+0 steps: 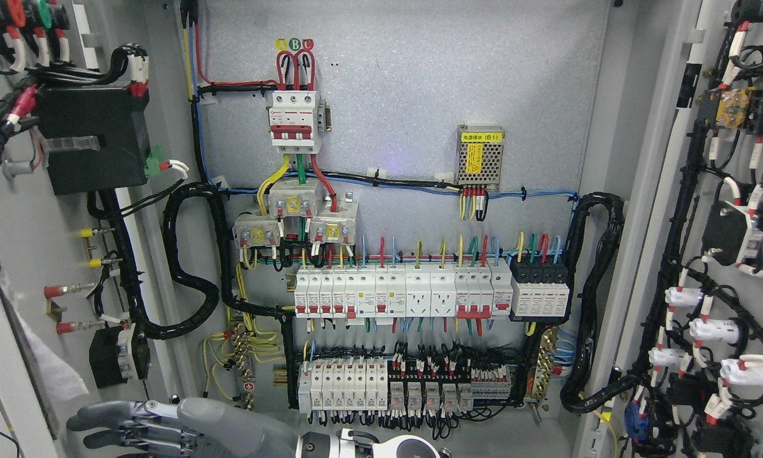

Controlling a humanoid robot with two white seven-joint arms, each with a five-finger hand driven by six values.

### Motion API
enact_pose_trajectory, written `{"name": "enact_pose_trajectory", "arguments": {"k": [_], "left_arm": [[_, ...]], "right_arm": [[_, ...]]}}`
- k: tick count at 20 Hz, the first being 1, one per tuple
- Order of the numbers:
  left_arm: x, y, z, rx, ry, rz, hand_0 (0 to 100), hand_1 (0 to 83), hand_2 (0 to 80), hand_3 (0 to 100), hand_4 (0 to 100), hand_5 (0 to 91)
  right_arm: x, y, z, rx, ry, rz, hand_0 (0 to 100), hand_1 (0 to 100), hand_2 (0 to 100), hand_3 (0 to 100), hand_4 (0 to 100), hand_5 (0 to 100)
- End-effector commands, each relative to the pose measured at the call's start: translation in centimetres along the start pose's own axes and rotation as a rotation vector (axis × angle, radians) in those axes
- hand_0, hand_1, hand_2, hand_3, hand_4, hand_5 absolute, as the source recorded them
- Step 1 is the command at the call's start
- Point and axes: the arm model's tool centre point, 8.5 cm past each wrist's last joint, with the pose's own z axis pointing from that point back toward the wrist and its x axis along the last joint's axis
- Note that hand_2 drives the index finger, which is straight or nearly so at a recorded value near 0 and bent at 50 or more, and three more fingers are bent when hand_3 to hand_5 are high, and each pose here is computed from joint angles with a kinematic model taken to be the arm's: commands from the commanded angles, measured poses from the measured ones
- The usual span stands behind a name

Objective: Open door with both hands
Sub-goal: 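Lower the right hand out of the cabinet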

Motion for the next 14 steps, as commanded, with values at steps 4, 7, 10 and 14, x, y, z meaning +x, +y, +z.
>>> {"name": "enact_pose_trajectory", "arguments": {"k": [4,7,10,14], "left_arm": [[0.7,-0.2,-0.1,-0.006,-0.020,0.001,30,0.0,2.7,3,4,0.0],[0.7,-0.2,-0.1,-0.006,-0.020,0.001,30,0.0,2.7,3,4,0.0],[0.7,-0.2,-0.1,-0.006,-0.021,-0.001,30,0.0,2.7,3,4,0.0],[0.7,-0.2,-0.1,-0.006,-0.020,0.001,30,0.0,2.7,3,4,0.0]], "right_arm": [[-1.5,0.3,-0.9,0.034,0.062,-0.027,22,0,0,0,0,0],[-1.2,0.4,-1.3,0.046,0.076,-0.012,22,0,0,0,0,0],[-1.2,-0.1,-1.5,0.012,0.090,0.000,22,0,0,0,0,0],[-1.3,0.0,-1.8,0.003,0.102,0.008,22,0,0,0,0,0]]}}
